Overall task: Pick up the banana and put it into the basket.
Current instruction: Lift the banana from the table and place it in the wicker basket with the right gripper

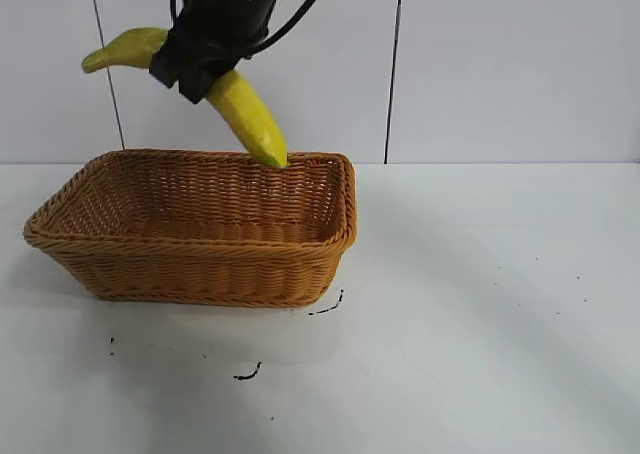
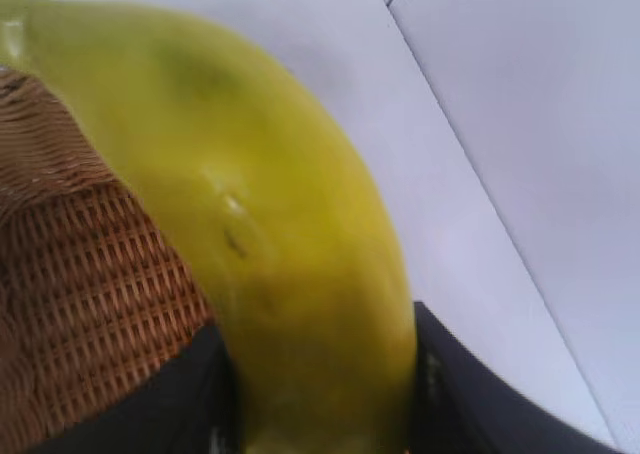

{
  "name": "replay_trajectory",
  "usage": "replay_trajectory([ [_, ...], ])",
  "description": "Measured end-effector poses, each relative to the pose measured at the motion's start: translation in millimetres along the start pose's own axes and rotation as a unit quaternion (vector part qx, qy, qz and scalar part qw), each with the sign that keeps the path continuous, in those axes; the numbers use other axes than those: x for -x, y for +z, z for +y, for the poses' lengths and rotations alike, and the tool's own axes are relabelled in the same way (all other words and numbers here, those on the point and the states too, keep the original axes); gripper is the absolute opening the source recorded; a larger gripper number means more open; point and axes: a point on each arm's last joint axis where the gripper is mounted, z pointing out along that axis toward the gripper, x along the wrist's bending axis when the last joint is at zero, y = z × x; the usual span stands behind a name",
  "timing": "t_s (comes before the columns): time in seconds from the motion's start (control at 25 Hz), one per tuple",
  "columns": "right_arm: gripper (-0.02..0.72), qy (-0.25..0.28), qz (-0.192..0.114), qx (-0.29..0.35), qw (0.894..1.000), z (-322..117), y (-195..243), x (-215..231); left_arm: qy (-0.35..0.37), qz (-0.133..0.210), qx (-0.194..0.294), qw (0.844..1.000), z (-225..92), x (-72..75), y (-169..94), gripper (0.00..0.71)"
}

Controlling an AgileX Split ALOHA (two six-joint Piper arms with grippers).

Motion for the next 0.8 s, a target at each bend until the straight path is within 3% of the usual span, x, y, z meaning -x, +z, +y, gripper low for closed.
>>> replay_trajectory([
  [0.32,0.318,-0.028,-0.001,-0.033,0.999,-29,62,-18,0.0,0.0,0.0,1.0,0,0.0,0,0.695],
  [0.64,0.32,-0.016,0.01,-0.029,0.999,-32,69,-22,0.0,0.0,0.0,1.0,0,0.0,0,0.695],
  [0.68,0.347,-0.014,0.012,-0.028,0.999,-32,69,-23,0.0,0.0,0.0,1.0,0,0.0,0,0.695],
  [0.8,0.558,-0.013,0.012,-0.026,1.0,-31,69,-22,0.0,0.0,0.0,1.0,0,0.0,0,0.695],
])
